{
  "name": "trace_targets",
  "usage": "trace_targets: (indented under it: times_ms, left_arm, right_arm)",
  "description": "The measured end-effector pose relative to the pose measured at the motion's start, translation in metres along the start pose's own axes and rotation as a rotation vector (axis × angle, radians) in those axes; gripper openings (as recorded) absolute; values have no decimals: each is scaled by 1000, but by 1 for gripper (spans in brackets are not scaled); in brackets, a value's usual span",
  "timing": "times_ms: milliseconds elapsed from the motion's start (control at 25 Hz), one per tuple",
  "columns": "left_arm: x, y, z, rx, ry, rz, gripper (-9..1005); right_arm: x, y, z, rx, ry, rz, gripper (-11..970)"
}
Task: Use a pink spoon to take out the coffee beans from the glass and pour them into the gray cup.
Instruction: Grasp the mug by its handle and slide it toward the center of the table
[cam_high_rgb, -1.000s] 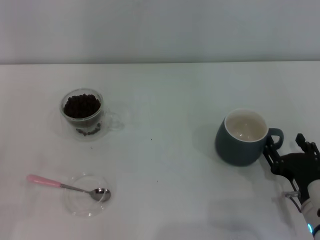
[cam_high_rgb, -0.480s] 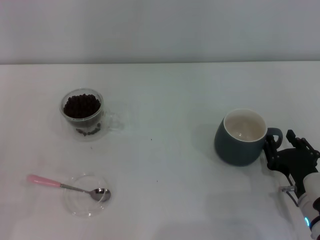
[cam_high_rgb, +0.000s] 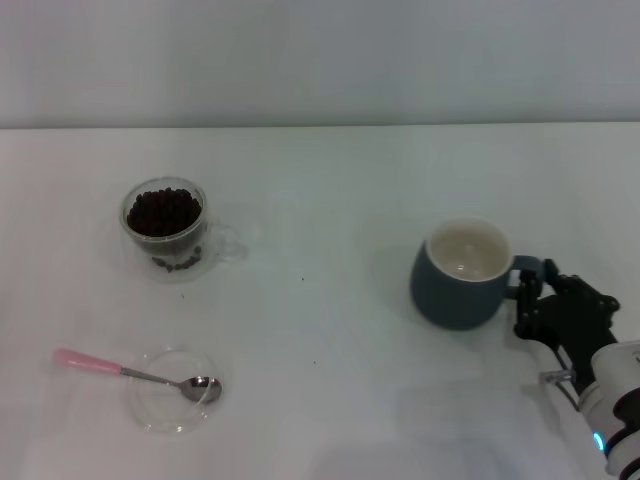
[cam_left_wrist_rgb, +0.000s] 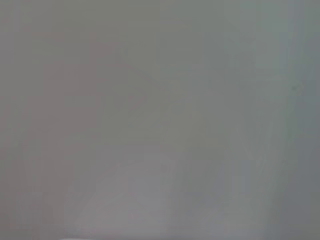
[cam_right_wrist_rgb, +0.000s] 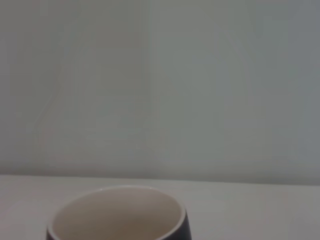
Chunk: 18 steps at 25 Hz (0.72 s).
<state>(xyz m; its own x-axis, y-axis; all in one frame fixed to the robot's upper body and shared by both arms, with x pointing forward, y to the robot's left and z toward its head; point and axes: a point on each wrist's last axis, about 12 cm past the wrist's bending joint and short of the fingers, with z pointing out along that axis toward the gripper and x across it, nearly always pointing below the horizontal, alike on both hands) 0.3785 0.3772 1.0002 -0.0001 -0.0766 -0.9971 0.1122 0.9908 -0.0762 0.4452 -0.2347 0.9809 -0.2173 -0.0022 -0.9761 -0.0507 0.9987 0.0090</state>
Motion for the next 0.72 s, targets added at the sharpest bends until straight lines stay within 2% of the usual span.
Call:
trace_targets:
  times_ms: [80,280,720]
  left_arm:
    - [0,1,0,-3,-2,3,862]
    - [-1,2,0,-7,-5,9,862]
    - [-2,2,2,-5,-7,10,861]
  right_arm:
    - [-1,3,0,-33,-8,11,402]
    - [-2,7,0,-90,-23,29,192]
    - [-4,22,1,-213,-31,-23,168]
